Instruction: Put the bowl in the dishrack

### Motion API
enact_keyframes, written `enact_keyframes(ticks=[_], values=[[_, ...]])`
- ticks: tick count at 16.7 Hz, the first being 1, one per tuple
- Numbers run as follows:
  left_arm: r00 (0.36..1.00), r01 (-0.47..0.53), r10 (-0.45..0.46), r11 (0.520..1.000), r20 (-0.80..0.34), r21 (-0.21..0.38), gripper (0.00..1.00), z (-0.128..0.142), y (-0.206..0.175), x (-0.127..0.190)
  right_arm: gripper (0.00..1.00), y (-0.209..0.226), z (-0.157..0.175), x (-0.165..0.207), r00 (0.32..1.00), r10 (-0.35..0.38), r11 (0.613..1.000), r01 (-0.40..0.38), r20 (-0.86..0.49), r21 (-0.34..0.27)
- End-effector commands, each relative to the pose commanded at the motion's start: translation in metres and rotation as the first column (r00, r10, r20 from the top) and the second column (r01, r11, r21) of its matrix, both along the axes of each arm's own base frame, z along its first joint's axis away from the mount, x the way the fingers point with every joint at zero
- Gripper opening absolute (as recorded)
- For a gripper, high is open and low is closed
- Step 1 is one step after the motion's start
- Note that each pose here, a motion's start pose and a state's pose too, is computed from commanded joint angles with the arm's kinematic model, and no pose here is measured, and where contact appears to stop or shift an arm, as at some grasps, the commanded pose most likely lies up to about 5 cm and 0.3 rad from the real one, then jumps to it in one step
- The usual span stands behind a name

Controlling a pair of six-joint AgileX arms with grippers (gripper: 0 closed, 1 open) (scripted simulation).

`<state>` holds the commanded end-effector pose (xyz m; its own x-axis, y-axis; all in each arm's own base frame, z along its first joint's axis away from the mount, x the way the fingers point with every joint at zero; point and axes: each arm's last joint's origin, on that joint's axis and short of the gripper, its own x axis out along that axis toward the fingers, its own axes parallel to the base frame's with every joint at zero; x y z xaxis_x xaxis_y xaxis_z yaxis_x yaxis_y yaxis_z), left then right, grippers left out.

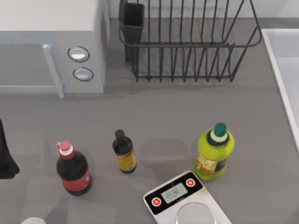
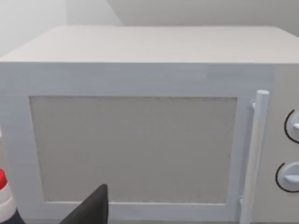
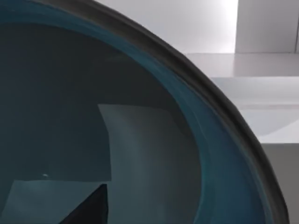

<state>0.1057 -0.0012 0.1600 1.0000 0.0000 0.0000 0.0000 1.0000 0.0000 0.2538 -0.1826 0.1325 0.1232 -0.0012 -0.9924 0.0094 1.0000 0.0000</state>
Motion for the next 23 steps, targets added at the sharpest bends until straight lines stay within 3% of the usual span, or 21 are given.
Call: enact_keyframes(ticks=[3, 16, 23], values=[[1.0, 0.0, 0.0, 1.0, 0.0, 0.0, 1.0, 0.0, 0.0, 0.0, 1.0, 0.0, 0.0, 0.0, 1.0, 0.0, 1.0, 0.0, 0.0, 0.0], [1.0, 0.0, 0.0, 1.0, 0.0, 0.0, 1.0, 0.0, 0.0, 0.0, 0.02, 0.0, 0.0, 0.0, 1.0, 0.0, 1.0, 0.0, 0.0, 0.0], [1.0, 0.0, 0.0, 1.0, 0.0, 0.0, 1.0, 0.0, 0.0, 0.0, 0.0, 0.0, 0.0, 0.0, 1.0, 0.0, 1.0, 0.0, 0.0, 0.0]])
